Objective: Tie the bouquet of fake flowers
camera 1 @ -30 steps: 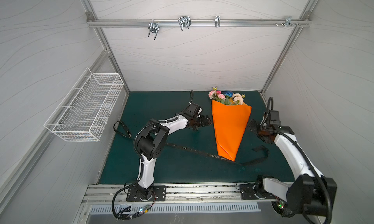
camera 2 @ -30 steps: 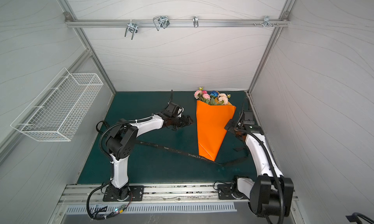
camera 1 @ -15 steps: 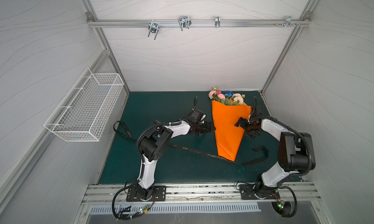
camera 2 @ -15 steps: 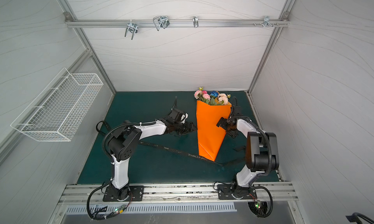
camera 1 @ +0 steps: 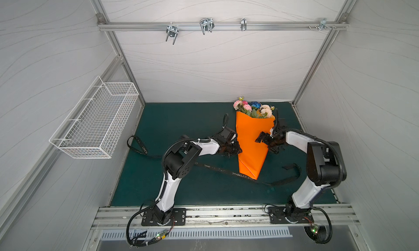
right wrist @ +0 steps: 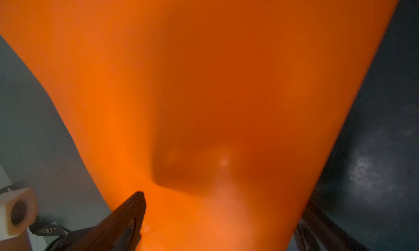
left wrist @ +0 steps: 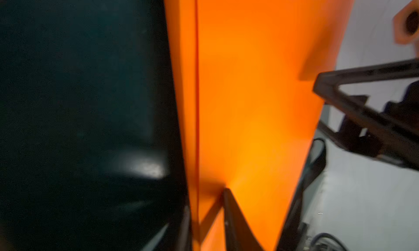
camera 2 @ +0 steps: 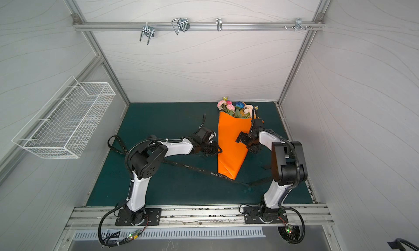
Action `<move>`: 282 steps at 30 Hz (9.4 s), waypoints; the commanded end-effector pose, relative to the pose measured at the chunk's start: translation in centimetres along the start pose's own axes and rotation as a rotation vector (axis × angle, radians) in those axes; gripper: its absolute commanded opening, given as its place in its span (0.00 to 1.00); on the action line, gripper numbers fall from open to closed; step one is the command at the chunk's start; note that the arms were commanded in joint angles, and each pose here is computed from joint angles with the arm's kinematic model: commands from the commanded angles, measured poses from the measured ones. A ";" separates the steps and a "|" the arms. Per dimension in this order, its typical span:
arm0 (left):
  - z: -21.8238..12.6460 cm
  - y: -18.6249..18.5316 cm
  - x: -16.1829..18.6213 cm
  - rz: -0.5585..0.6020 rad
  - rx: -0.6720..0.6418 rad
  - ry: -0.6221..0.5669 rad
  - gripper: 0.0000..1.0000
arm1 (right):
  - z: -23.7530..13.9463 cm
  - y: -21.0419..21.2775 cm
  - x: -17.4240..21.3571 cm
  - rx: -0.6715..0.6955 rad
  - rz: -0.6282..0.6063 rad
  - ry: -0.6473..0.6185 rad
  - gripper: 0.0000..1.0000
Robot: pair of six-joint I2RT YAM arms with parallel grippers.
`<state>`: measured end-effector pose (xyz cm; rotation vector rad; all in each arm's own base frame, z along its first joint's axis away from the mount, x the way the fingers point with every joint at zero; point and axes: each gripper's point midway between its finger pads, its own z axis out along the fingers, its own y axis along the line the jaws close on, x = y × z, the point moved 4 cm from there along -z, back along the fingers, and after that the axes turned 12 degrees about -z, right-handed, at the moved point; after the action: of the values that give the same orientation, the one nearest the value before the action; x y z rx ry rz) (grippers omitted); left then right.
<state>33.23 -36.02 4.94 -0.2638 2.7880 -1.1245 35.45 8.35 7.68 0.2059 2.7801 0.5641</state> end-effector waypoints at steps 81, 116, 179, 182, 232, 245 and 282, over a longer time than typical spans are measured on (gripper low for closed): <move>-24.5 11.1 1.1 -0.175 -0.225 -0.497 0.86 | 1.0 23.0 20.8 0.045 -0.480 0.206 0.00; -16.2 11.5 2.9 -0.151 -0.190 -0.248 0.59 | -2.8 18.0 19.9 0.036 -0.487 0.222 0.99; -14.9 10.5 -5.1 -0.296 -0.134 -0.399 0.48 | -8.7 1.1 4.8 0.045 -0.045 0.052 0.57; -16.2 10.3 -4.0 -0.279 -0.126 -0.398 0.59 | -11.7 -1.6 6.6 0.135 0.049 0.000 0.61; -37.4 29.9 -12.5 -0.662 -0.644 -0.678 0.89 | -14.0 -22.1 0.7 0.347 0.746 -0.462 0.00; -38.2 33.8 -13.9 -0.767 -0.651 -0.651 0.73 | -14.8 -22.0 -4.3 0.260 0.693 -0.523 0.00; -37.1 40.8 -11.8 -1.296 -0.530 -0.960 0.59 | -13.3 -21.2 -5.0 0.191 0.663 -0.499 0.00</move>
<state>32.40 20.42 5.70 -2.0136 1.8282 0.1000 33.72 -16.90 11.73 1.1687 2.2483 0.2943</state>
